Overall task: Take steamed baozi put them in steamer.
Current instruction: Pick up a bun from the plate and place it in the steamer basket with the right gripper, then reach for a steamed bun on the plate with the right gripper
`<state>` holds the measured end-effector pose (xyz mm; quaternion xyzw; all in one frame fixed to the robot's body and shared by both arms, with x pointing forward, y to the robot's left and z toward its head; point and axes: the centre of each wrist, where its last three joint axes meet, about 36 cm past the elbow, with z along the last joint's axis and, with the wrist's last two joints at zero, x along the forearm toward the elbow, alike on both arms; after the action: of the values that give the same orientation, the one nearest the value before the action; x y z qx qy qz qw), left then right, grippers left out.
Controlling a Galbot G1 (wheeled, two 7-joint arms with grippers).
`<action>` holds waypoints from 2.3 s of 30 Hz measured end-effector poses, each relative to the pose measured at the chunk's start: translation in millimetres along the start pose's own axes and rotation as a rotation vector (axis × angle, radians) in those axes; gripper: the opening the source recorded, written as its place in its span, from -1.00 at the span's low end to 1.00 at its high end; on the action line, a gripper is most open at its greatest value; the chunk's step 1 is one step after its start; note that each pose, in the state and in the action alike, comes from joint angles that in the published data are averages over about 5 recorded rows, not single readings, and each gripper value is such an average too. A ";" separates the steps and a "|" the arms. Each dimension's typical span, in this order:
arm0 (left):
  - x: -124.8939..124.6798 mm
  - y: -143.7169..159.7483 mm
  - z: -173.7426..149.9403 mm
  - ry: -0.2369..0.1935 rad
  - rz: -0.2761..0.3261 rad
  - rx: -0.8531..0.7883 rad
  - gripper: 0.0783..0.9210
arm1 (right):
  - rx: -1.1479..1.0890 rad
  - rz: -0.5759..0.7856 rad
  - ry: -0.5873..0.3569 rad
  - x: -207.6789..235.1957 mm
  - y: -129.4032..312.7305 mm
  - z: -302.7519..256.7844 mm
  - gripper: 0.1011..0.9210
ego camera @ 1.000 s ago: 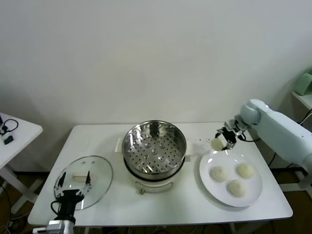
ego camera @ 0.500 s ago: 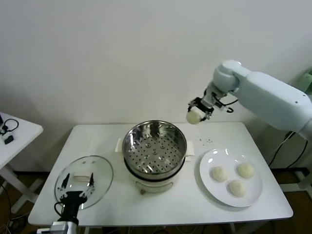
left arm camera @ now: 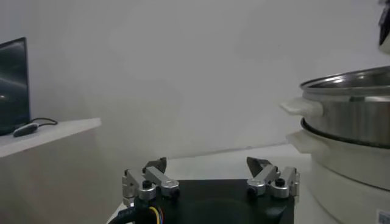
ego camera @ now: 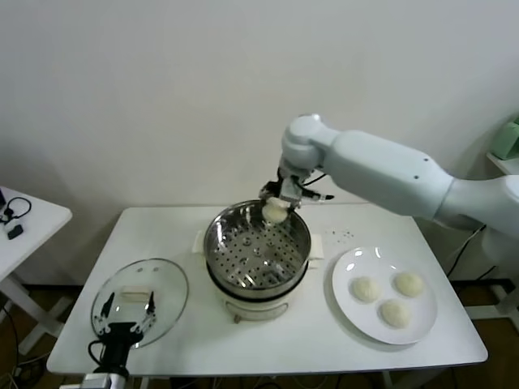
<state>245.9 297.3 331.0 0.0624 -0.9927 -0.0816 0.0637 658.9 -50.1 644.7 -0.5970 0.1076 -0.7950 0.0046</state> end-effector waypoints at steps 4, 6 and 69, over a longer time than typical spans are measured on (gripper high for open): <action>0.4 1.1 3.0 0.003 0.000 -0.002 0.77 | 0.033 -0.018 0.003 -19.8 -7.7 -6.8 0.45; 0.7 1.3 4.7 0.006 0.000 -0.003 0.77 | 0.043 -0.027 0.006 -28.7 -8.6 -8.8 0.45; -0.7 -1.5 -4.7 0.011 0.005 0.016 0.77 | -1.091 -0.035 -0.210 7.4 284.6 33.9 0.76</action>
<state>247.4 295.2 335.2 0.0606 -0.9931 -0.0731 0.0688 654.4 -334.8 610.4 -0.5905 0.4928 -0.5601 -0.3080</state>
